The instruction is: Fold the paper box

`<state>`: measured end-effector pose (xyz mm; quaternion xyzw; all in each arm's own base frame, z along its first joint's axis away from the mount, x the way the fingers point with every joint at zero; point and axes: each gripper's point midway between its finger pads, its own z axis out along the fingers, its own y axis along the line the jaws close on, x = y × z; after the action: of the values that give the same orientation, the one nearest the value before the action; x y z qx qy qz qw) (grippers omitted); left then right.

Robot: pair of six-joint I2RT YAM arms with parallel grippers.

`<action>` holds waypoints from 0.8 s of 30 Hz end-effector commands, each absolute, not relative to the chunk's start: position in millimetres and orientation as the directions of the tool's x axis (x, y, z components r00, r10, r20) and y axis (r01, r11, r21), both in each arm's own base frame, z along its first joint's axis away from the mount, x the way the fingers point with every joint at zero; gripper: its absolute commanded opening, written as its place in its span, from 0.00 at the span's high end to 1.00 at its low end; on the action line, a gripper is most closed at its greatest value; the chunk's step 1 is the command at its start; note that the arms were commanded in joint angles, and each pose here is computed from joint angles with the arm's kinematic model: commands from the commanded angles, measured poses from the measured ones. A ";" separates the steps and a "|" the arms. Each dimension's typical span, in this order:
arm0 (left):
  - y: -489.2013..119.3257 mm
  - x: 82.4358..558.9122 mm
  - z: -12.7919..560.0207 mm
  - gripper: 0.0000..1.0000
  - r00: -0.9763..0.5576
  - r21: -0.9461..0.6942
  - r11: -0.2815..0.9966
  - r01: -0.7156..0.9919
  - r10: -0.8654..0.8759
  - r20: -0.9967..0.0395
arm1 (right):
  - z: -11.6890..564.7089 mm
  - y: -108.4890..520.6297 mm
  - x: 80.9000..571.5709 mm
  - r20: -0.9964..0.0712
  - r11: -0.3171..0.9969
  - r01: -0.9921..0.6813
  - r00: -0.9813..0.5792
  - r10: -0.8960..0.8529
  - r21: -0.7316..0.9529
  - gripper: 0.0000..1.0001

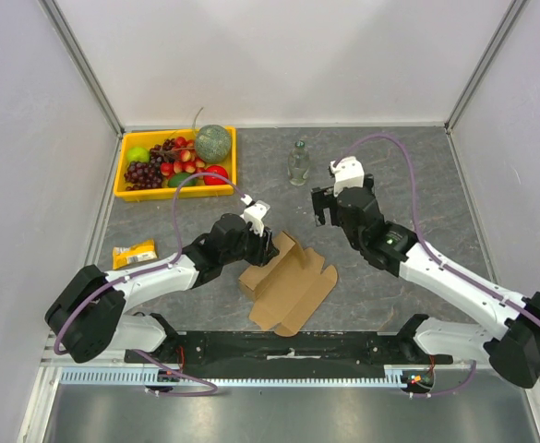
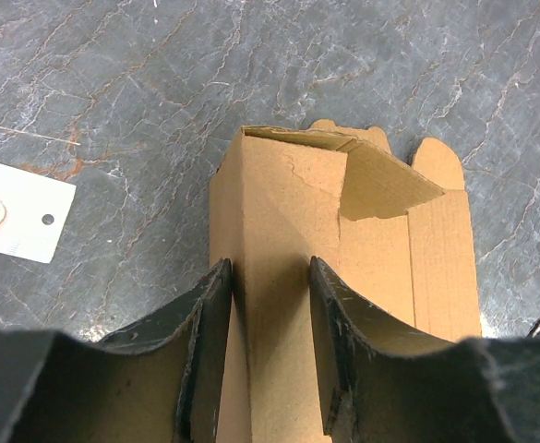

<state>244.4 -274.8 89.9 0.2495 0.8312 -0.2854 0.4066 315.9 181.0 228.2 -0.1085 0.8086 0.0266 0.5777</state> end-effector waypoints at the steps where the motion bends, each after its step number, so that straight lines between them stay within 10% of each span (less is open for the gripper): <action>1: -272.8 240.2 80.5 0.55 -0.551 -0.252 0.703 0.665 0.233 -0.801 | 197.3 183.5 316.4 -0.909 0.971 -0.214 -0.376 -0.182 -0.106 0.04; 9: -273.2 240.1 83.8 0.55 -0.548 -0.255 0.702 0.665 0.227 -0.805 | 124.6 207.4 295.2 -0.816 0.915 -0.395 -0.500 -0.292 -0.085 0.51; 24: -272.8 239.7 91.9 0.56 -0.541 -0.259 0.701 0.665 0.213 -0.813 | 72.3 263.0 265.2 -0.852 0.753 -0.647 -0.457 -0.256 0.121 0.44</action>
<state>244.1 -274.7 90.3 0.2499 0.8309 -0.2869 0.4060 254.7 228.1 46.9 -0.2632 0.8717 0.1431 0.3878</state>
